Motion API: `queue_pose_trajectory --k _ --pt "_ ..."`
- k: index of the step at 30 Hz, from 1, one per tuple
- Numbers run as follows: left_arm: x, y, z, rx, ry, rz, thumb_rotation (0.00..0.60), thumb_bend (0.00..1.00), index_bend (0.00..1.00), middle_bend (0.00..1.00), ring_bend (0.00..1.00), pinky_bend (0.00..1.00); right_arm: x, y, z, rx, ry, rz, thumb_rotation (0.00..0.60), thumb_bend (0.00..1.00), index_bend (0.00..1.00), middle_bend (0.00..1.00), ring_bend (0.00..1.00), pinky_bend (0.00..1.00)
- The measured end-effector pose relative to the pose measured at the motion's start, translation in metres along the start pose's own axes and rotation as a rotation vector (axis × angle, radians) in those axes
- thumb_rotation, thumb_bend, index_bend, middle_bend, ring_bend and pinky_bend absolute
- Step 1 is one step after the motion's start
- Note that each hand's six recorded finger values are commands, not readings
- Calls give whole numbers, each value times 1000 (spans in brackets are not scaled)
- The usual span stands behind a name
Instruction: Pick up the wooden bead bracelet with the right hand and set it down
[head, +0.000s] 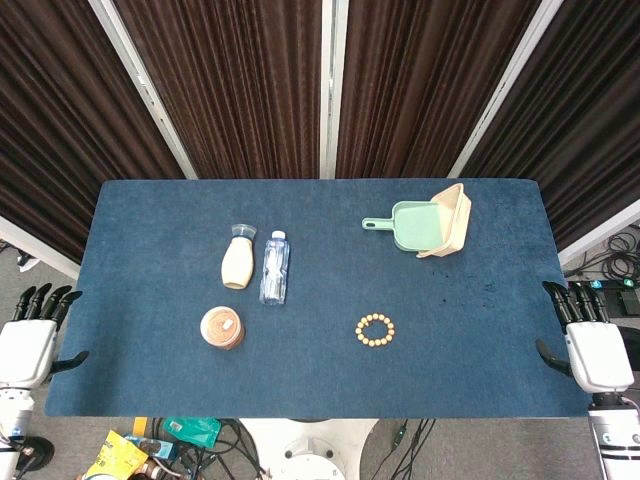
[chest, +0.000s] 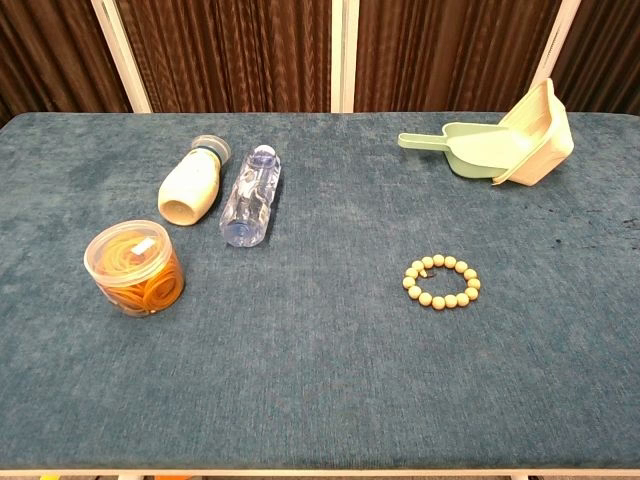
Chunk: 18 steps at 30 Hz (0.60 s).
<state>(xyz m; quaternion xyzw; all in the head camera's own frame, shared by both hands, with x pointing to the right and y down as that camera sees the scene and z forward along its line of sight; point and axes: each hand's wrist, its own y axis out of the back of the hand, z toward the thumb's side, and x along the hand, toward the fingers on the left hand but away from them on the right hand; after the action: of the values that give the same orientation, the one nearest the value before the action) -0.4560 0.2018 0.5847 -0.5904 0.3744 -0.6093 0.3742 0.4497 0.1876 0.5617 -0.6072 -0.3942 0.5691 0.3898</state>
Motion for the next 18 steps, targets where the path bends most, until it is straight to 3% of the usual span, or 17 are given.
queue_pose_trajectory --k 13,18 --pt "-7 0 1 -18 4 24 600 35 164 128 25 22 -3 4 7 -51 50 -5 600 197 0 154 0 7" --pt "-9 1 -2 -22 11 23 600 35 164 128 24 24 -17 -1 33 -119 175 39 600 267 103 231 4 51"
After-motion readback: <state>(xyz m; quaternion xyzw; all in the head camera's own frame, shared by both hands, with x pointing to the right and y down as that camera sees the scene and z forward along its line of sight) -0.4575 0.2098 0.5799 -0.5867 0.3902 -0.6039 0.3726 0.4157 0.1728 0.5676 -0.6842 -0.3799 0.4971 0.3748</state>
